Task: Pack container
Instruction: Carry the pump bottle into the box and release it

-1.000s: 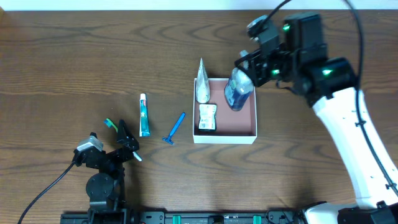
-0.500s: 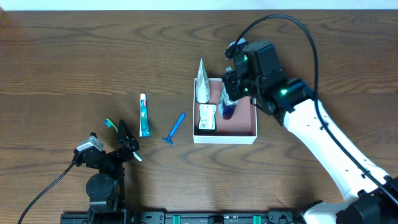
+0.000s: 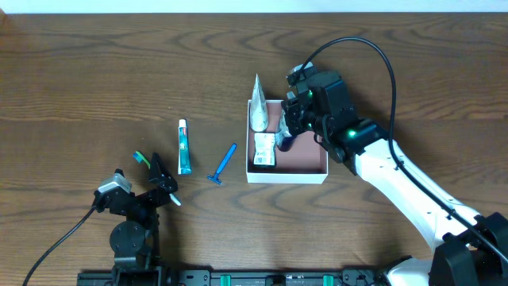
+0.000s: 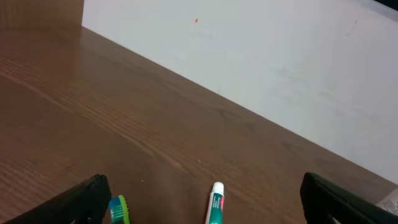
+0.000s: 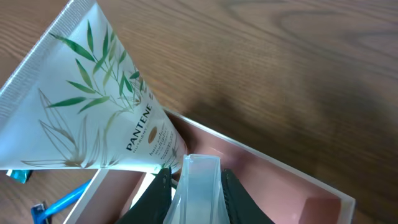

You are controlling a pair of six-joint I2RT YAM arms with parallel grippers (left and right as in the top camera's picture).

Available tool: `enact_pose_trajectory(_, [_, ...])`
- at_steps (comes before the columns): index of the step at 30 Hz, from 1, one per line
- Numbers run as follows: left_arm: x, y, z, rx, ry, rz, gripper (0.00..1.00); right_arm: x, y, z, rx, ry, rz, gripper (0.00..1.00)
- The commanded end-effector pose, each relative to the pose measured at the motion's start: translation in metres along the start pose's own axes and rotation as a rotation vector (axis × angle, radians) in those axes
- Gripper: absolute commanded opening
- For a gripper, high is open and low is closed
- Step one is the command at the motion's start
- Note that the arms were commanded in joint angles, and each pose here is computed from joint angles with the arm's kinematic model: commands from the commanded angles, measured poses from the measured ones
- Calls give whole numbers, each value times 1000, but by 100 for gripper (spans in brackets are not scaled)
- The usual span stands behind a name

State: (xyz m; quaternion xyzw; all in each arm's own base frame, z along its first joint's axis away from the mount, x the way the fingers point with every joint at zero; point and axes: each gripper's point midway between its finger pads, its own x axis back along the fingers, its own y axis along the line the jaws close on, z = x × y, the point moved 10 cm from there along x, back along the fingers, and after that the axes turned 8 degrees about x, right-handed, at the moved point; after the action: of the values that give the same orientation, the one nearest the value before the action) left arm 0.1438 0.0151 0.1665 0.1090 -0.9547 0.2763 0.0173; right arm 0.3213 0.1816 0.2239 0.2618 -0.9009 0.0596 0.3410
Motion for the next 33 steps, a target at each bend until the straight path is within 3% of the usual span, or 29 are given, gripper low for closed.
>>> enact_pose_trajectory(1, [-1, 7, 11, -19, 41, -30, 98, 2, 5, -3, 0, -35, -9, 16])
enact_pose_trajectory(26, [-1, 7, 11, -19, 42, -31, 98, -32, 15, 5, 20, -36, -38, 18])
enact_pose_trajectory(27, [-1, 7, 11, -19, 41, -30, 98, -32, 15, 5, 21, -39, -38, 22])
enact_pose_trajectory(30, [-1, 7, 11, -19, 41, -30, 98, -32, 15, 4, 21, -46, -39, 47])
enact_pose_trajectory(33, [-1, 7, 11, -19, 41, -30, 98, -32, 15, 3, 21, -50, -39, 59])
